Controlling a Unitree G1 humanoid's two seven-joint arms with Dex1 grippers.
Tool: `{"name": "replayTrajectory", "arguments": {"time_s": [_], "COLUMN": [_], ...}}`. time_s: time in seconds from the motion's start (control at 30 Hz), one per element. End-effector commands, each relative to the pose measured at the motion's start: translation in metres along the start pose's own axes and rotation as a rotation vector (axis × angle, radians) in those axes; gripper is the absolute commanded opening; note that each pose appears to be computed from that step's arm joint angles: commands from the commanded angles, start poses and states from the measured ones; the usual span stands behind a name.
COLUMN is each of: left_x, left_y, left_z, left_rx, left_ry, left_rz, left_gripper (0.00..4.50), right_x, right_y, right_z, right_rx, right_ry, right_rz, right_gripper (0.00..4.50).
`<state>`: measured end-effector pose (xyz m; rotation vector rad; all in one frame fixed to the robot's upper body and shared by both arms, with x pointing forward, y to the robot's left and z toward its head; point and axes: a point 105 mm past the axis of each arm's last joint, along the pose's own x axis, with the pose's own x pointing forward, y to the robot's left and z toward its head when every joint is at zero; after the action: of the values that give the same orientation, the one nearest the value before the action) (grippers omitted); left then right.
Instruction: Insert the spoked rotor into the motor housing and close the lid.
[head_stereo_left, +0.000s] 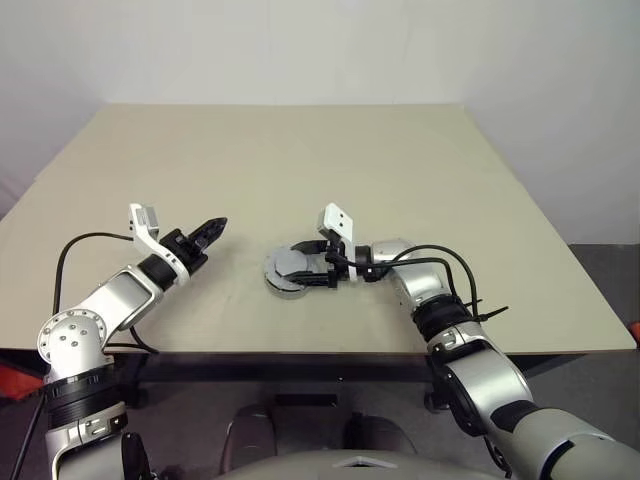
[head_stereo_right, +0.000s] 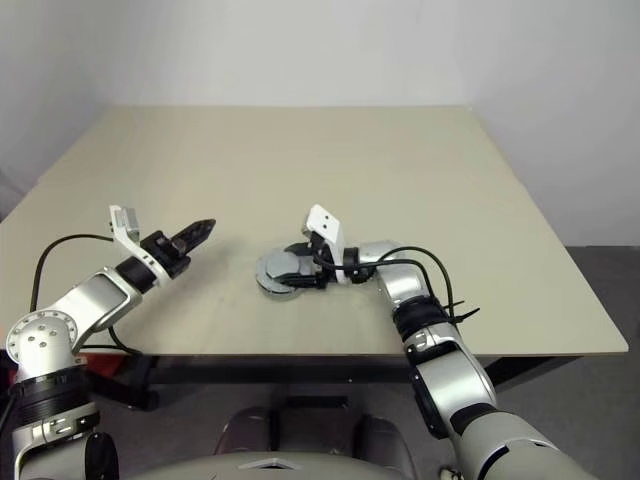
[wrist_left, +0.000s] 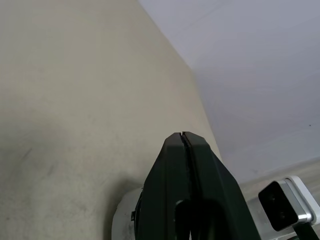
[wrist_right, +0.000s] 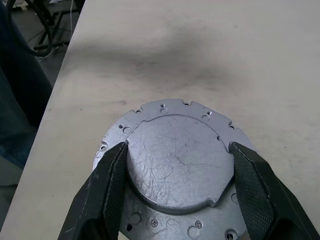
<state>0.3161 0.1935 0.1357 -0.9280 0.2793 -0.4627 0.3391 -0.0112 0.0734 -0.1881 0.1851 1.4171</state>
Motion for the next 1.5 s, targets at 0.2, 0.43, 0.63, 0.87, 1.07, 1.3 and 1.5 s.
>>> {"name": "replayTrajectory", "arguments": {"time_s": [0.2, 0.43, 0.63, 0.87, 1.07, 1.3, 1.5], "left_x": [0.0, 0.0, 0.0, 0.006, 0.012, 0.014, 0.016], "left_y": [-0.009, -0.009, -0.008, -0.012, -0.015, -0.015, -0.018], "left_z": [0.007, 0.007, 0.006, -0.001, -0.007, -0.006, -0.009], "left_rx": [0.037, 0.038, 0.037, 0.029, 0.023, 0.021, 0.017], "left_ry": [-0.021, -0.024, -0.024, -0.002, 0.016, 0.017, 0.025], "left_rz": [-0.028, -0.024, -0.023, -0.038, -0.046, -0.05, -0.057], "left_gripper": [0.04, 0.04, 0.04, 0.04, 0.04, 0.04, 0.04], "right_x": [0.002, 0.002, 0.0, 0.002, 0.0, -0.003, -0.004], "right_y": [-0.001, -0.001, -0.001, -0.003, -0.002, 0.0, 0.001], "right_z": [-0.011, -0.015, -0.016, -0.02, -0.032, -0.039, -0.047], "right_rx": [-0.041, -0.049, -0.051, -0.059, -0.072, -0.074, -0.074], "right_ry": [0.059, 0.081, 0.091, 0.11, 0.161, 0.197, 0.244], "right_rz": [-0.01, 0.005, 0.015, -0.008, -0.003, 0.018, 0.018], "right_gripper": [3.1, 3.1, 3.1, 3.1, 3.1, 3.1, 3.1]}}
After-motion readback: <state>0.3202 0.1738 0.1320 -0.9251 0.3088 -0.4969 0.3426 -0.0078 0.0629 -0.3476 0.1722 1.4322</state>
